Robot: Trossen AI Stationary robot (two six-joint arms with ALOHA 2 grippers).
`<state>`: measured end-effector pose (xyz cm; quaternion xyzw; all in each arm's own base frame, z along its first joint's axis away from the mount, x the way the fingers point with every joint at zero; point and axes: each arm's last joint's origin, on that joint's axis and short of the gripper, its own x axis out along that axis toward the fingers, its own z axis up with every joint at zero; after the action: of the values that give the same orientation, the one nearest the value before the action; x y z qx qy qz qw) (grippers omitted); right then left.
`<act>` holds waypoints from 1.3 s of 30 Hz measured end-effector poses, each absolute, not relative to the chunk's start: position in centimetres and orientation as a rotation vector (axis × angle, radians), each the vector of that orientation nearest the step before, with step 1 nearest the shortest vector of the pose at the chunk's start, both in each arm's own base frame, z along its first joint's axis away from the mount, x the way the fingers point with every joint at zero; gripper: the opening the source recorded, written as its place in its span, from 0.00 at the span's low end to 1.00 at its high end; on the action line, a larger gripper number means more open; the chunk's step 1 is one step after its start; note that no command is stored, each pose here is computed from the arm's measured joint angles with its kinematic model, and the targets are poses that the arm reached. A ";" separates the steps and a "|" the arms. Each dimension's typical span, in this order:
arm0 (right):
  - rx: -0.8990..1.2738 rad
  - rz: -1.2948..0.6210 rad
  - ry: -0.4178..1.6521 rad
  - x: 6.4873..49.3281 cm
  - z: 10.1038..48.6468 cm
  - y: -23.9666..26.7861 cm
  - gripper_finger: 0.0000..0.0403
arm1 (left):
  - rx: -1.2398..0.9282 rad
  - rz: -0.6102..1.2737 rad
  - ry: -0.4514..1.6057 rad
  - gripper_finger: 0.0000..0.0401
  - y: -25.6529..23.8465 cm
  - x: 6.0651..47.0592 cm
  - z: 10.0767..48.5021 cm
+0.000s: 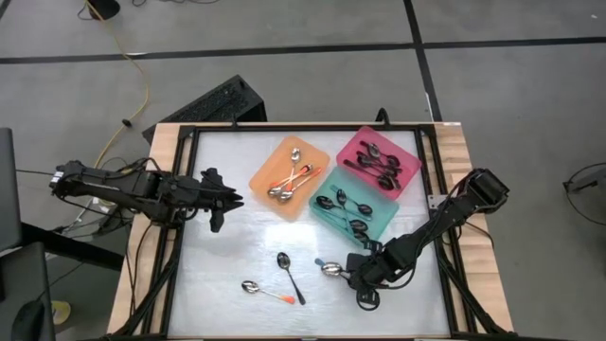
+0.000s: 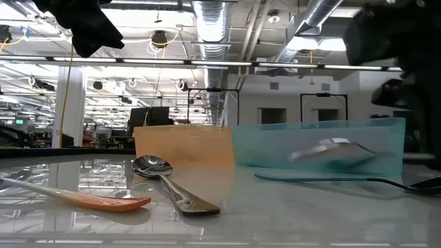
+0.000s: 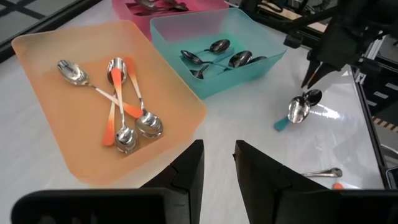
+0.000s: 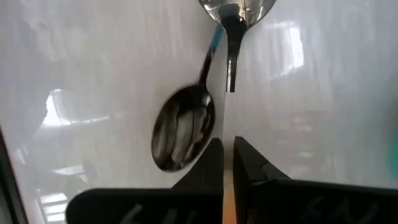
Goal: Sort silverware by color (type)
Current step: Put the orange spoon into the orange bin
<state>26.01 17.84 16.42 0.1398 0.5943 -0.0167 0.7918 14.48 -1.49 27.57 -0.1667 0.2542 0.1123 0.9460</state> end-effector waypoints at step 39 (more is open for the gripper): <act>-0.362 0.028 1.098 35.3 29.3 -2.2 0.03 | -0.370 0.268 0.482 0.19 -1.4 14.6 27.8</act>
<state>35.29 -2.19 29.27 -0.1711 0.5189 0.0131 0.8374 14.58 -1.41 27.77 -0.1817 0.2366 0.1316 0.9453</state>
